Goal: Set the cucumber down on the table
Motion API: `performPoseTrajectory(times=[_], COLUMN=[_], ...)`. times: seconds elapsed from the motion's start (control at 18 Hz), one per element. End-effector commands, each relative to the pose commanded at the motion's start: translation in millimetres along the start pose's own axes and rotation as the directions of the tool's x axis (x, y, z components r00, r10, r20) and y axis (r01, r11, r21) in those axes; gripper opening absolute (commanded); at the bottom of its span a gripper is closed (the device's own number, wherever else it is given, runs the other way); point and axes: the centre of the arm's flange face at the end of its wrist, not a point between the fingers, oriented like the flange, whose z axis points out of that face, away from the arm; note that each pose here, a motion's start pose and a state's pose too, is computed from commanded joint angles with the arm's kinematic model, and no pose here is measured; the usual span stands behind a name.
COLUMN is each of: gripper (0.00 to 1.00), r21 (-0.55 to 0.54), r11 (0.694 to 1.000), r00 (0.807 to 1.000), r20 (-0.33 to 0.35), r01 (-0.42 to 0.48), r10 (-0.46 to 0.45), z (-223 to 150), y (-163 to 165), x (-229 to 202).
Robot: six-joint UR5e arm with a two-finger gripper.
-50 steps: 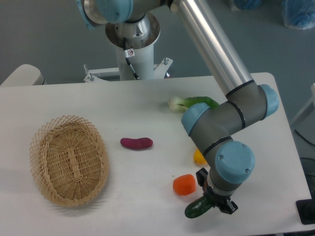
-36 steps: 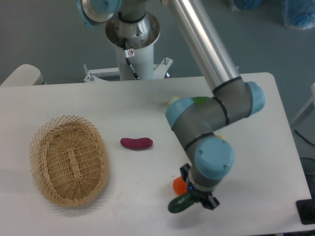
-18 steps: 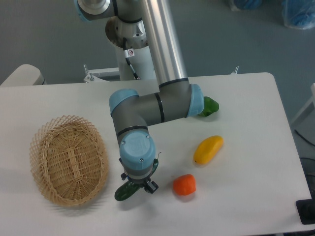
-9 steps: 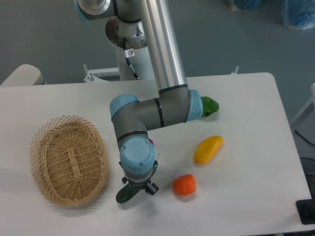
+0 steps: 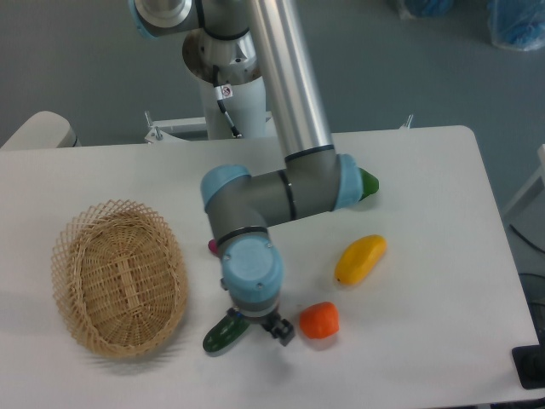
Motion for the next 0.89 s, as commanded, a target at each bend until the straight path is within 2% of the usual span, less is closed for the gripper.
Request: performPoseTrajectory(times=[0.17,0.33,0.72,0.89], gripper=[1.0,1.0,1.0,1.0], r21=[0.009,0.013,0.013,0.015], r11=[0.997,0.995,0.985,0.985], r00=[0.997,0.994,0.983,0.983], r20=[0.028,0.044,0.067,0.07], r01=[-0.077,-0.103,-0.169,-0.17], r10=[0.077,0.102,0.168,0.168], z=[-12,-17,-16,-15], y=[28,57,98,105], x=[-29,-53,-98,-113])
